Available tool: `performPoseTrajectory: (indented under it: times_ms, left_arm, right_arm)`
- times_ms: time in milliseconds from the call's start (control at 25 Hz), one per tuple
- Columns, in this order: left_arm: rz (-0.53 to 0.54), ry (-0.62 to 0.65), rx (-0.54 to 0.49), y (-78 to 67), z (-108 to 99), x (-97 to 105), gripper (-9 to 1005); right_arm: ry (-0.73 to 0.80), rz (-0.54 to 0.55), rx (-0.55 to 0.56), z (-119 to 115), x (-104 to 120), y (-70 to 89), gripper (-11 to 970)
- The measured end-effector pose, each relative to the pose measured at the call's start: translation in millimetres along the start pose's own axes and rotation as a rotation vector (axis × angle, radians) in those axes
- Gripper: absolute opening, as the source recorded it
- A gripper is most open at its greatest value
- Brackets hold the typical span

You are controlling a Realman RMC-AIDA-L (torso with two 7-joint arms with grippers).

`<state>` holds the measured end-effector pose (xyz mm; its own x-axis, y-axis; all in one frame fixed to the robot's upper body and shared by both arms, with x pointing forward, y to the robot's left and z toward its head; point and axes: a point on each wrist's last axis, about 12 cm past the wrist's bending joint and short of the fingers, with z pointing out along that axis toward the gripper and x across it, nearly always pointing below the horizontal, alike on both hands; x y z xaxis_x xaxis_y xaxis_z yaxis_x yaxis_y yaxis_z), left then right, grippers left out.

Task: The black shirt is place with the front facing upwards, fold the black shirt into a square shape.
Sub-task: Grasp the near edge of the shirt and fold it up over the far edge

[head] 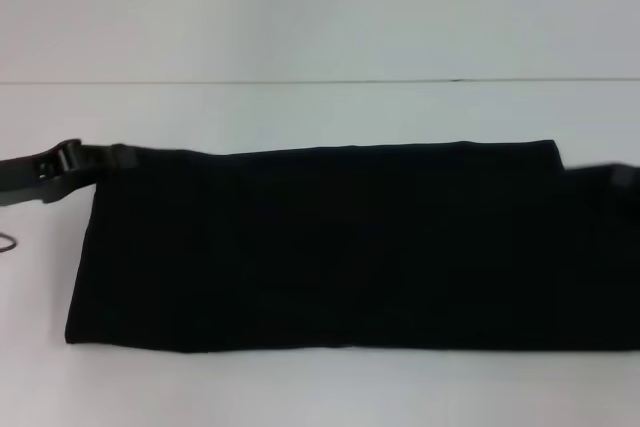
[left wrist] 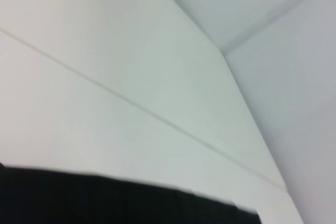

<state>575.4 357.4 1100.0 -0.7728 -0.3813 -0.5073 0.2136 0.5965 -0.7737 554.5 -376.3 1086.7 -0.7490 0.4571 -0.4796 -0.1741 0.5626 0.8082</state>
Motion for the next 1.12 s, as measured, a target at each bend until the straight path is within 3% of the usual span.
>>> performPoseTrajectory:
  times_ms: [200,360,760,1120]
  left_arm:
    - [0.013,-0.107,-0.055,4.1,24,7,62]
    - [0.015,-0.174,-0.098,7.2,33,8,62]
    - [0.008,-0.303,-0.136,10.3,39,4,63]
    - [0.03,-0.345,-0.2,8.7,56,4,63]
  right_arm:
    - [-0.117,-0.029,0.071,45,6,0.0,53]
    - [-0.192,-0.061,0.115,66,8,1.7,53]
    - [-0.305,-0.088,0.127,78,-6,8.5,53]
    - [-0.293,-0.161,0.241,103,-2,10.1,53]
